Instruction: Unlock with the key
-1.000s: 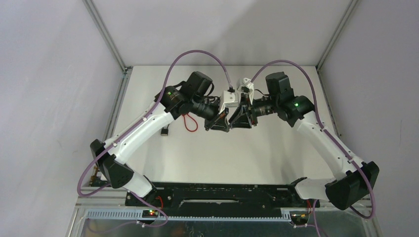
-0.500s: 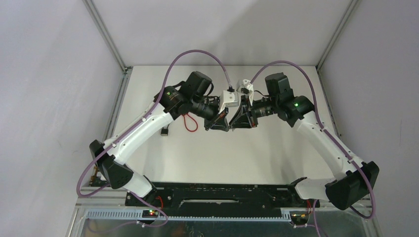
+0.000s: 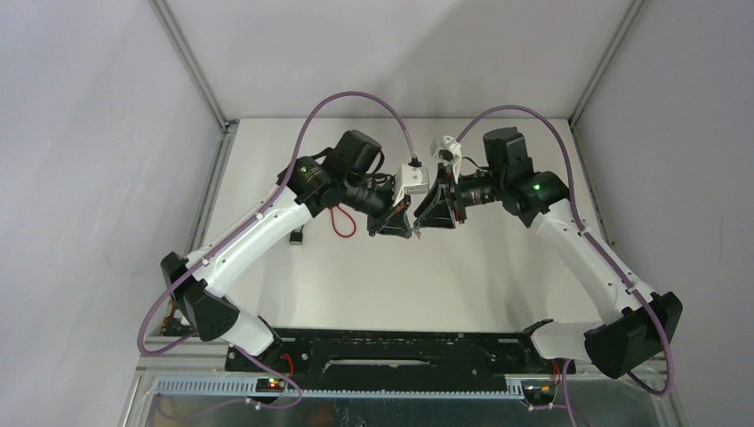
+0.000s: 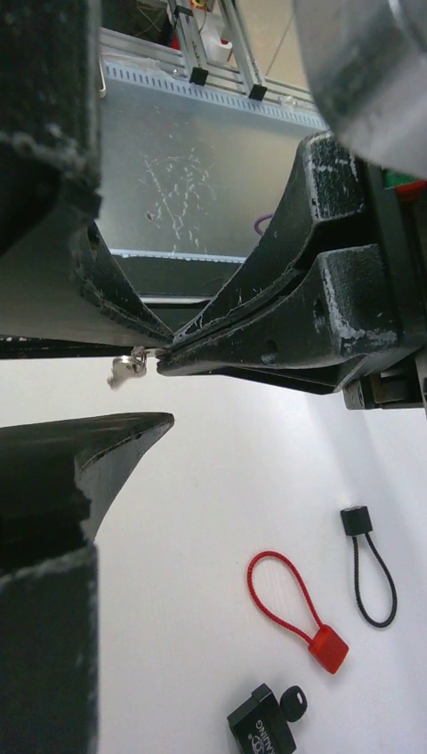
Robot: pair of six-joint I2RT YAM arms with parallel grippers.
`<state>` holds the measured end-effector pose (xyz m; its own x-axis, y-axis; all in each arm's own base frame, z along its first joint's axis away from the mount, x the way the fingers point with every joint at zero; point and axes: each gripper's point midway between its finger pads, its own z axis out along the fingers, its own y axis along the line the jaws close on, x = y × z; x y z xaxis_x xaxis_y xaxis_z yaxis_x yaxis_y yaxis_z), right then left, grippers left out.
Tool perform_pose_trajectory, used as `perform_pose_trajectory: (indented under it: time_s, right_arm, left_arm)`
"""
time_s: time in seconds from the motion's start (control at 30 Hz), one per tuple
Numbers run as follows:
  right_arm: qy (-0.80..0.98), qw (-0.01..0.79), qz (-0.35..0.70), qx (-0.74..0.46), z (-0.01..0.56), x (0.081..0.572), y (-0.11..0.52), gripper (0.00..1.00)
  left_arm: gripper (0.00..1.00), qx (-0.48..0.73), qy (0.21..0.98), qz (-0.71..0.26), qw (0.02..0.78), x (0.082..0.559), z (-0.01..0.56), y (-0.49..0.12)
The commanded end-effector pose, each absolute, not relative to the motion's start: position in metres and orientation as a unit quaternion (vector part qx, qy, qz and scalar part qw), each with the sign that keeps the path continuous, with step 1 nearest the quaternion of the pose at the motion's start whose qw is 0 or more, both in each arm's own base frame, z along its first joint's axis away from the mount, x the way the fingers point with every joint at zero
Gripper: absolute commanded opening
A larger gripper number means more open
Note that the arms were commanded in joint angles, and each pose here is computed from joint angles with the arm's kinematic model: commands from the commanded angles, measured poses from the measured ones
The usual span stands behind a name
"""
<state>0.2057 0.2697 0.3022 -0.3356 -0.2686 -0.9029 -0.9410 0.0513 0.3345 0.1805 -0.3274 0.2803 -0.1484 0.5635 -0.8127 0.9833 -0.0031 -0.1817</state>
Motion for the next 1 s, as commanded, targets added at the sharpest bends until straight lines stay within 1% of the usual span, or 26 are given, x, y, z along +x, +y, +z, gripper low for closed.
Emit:
perform_pose_trajectory:
  time_s: [0.0, 0.17, 0.37, 0.63, 0.97]
  right_arm:
    - [0.627, 0.346, 0.51, -0.476, 0.313, 0.203, 0.271, 0.35]
    - [0.628, 0.334, 0.504, -0.49, 0.304, 0.197, 0.274, 0.35]
    - [0.632, 0.327, 0.497, -0.497, 0.297, 0.194, 0.274, 0.32]
    - [0.633, 0.329, 0.493, -0.498, 0.296, 0.194, 0.273, 0.21]
    - [0.633, 0.327, 0.495, -0.497, 0.296, 0.194, 0.274, 0.13]
  left_arm:
    - [0.0, 0.593, 0.637, -0.398, 0.288, 0.174, 0.294, -0.328]
    - [0.0, 0.593, 0.638, -0.397, 0.29, 0.175, 0.294, -0.329]
    - [0.0, 0.593, 0.639, -0.395, 0.291, 0.175, 0.295, -0.328]
    - [0.0, 0.593, 0.639, -0.396, 0.29, 0.175, 0.294, -0.329]
    - [0.0, 0.593, 0.639, -0.396, 0.29, 0.175, 0.294, -0.328]
